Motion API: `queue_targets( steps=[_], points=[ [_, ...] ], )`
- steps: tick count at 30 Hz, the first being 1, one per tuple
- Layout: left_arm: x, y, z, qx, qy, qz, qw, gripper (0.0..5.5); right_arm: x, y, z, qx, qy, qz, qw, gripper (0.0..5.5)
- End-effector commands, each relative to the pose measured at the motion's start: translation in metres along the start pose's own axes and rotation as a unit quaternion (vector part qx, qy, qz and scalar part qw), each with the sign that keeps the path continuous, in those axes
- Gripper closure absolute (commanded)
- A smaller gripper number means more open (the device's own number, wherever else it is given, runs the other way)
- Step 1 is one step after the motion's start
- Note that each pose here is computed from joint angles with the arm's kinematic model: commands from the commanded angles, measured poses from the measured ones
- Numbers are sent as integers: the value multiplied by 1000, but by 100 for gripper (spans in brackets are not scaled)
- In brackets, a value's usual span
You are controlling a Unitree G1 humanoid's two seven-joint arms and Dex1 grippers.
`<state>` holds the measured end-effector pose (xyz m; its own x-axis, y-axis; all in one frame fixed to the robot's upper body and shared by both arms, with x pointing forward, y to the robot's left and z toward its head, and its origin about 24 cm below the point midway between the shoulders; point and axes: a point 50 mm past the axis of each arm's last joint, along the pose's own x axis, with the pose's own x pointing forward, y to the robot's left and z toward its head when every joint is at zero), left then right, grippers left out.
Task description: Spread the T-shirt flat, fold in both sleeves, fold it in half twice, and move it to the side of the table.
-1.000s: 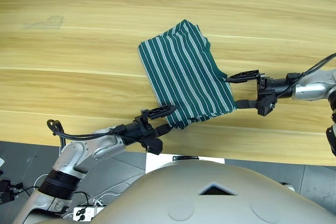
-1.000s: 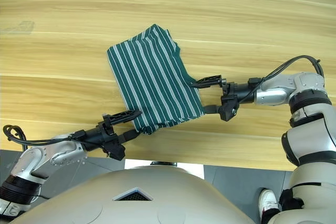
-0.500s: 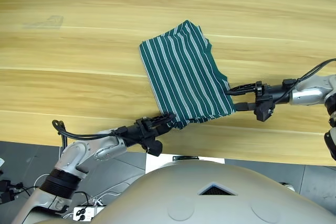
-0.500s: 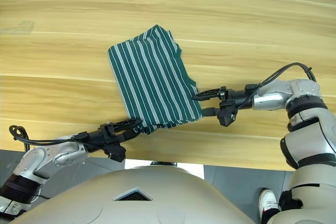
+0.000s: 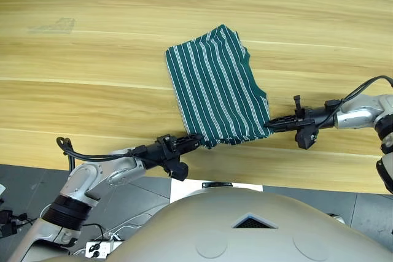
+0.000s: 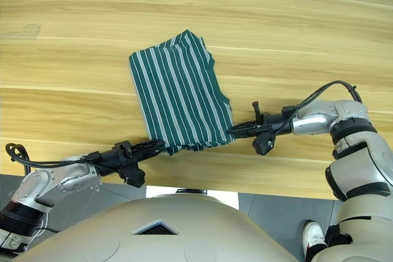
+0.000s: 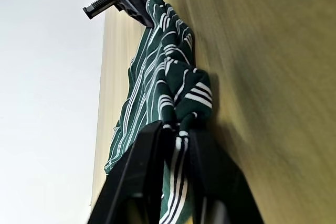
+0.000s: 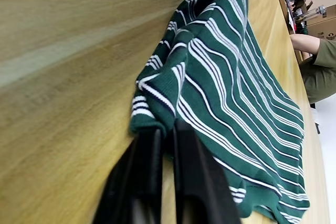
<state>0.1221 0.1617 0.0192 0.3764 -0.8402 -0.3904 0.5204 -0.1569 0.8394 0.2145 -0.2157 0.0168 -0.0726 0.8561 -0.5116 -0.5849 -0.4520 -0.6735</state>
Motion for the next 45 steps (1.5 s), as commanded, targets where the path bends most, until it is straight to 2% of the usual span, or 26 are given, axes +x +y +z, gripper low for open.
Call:
queue_targets(
  steps=[1, 5, 9, 15, 17, 21, 26, 29, 34, 37, 40, 45],
  points=[
    [-13, -30, -13, -15, 56, -103, 993, 512, 7, 5, -1, 24, 0, 1, 1000, 550],
    [-18, -15, -28, 15, 80, -96, 992, 534, 11, -6, -2, 49, 0, -70, 996, 550],
    [-26, -1, -34, 29, 91, -93, 991, 539, 11, -10, 2, 101, 5, -89, 991, 550],
    [-52, 6, -33, -58, 144, -163, 974, 539, -1, -30, 10, 278, -13, -92, 956, 550],
    [-55, 19, -31, -97, 147, -153, 972, 539, -6, -36, 16, 329, -29, -79, 941, 550],
    [-61, 49, -13, -194, 120, -143, 963, 539, -11, -39, 28, 396, -48, -54, 915, 550],
    [-70, 70, 24, -308, 27, -146, 940, 539, -11, -36, 49, 439, -74, -31, 895, 550],
    [-76, 67, 38, -362, 6, -153, 920, 539, -13, -33, 68, 461, -92, 1, 883, 550],
    [-82, 43, 56, -396, 10, -229, 889, 539, -18, -37, 88, 468, -113, 8, 876, 550],
    [-83, 39, 43, -402, 30, -226, 887, 539, -19, -49, 84, 452, -115, -33, 884, 550],
    [-78, 44, 11, -407, 64, -175, 894, 539, -17, -65, 63, 423, -90, -85, 898, 550],
    [-56, 90, -50, -400, 95, -2, 912, 539, 6, -93, 13, 360, -14, -169, 917, 550]
  ],
)
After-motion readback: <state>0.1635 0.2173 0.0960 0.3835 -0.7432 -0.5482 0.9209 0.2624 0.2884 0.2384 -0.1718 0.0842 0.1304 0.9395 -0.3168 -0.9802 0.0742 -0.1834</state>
